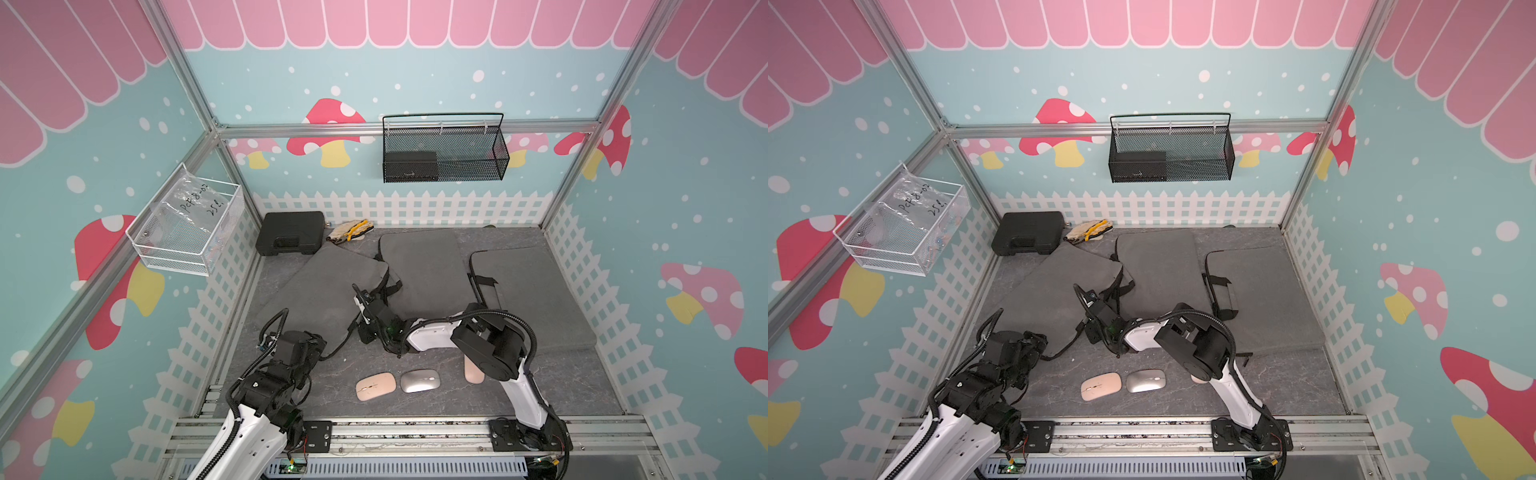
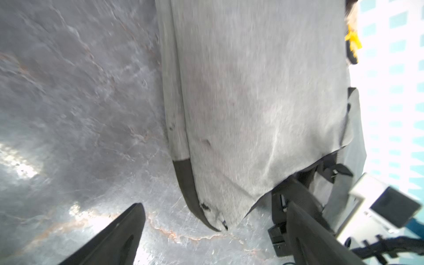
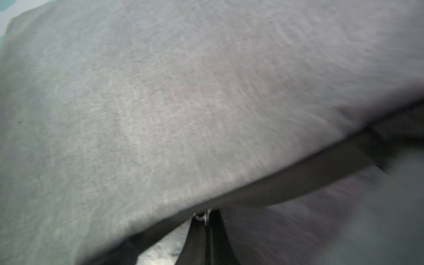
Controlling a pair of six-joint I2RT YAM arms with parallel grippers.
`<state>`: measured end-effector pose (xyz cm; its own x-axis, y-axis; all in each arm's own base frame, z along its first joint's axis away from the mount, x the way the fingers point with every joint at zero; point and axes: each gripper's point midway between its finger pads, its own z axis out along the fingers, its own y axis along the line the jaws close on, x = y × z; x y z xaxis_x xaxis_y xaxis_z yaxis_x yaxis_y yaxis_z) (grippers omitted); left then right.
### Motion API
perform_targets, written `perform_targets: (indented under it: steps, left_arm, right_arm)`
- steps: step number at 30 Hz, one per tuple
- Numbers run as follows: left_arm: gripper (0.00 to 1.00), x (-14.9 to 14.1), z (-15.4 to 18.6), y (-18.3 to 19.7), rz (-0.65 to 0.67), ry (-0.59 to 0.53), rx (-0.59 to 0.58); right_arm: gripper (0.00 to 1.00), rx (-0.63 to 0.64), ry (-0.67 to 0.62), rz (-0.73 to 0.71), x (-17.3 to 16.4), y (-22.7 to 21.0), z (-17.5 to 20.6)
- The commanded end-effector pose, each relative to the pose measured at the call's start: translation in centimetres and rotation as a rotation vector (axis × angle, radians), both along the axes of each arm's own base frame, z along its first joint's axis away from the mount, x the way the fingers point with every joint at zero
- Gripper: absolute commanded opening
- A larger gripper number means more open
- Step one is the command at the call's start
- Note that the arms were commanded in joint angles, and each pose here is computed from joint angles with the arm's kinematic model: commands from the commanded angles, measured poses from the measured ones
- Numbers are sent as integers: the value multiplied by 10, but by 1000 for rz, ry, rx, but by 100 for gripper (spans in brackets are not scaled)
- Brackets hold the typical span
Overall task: Put the mouse into the laptop bag
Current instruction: Unzip the zipper on the zippered laptop bag.
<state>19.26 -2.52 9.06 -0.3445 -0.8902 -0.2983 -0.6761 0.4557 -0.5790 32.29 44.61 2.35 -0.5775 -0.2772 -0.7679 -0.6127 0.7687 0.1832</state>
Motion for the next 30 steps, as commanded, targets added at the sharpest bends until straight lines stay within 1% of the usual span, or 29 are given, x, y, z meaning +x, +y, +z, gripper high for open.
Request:
perform_targets:
  steps: [1, 7, 11, 13, 14, 15, 20, 23, 24, 26, 30]
  left_arm:
    - [100, -5, -3, 15, 40, 35, 54]
    - [100, 7, -32, 20, 69, 88, 5]
    - [92, 23, -43, 11, 44, 62, -46]
    - [80, 30, -45, 6, 26, 45, -68]
    - [73, 34, -46, 2, 13, 41, -81]
    - [64, 36, -48, 0, 0, 39, -88]
    - [25, 40, -56, -7, -15, 59, -113]
    - [10, 38, -59, -8, -8, 63, -115]
    - [5, 37, -60, -8, -8, 65, -117]
    - [0, 37, -59, -9, -8, 59, -121]
    - [0, 36, -57, -12, -7, 42, -133]
  right_arm:
    - [0, -76, 12, -100, 10, -39, -17]
    - [0, -76, 17, -105, 9, -48, -19]
    - [0, -61, 22, -77, 5, -43, -17]
    - [0, -55, 25, -57, 0, -38, -15]
    - [0, -57, 21, -48, -4, -35, -14]
    - [0, -59, 16, -37, -9, -31, -12]
    - [0, -44, 17, 35, -42, -5, -8]
    - [0, -45, 17, 87, -67, 13, -9]
    - [0, -46, 18, 108, -78, 19, -10]
    - [0, -41, 26, 145, -96, 30, -10]
    - [0, -23, 41, 203, -131, 46, -7]
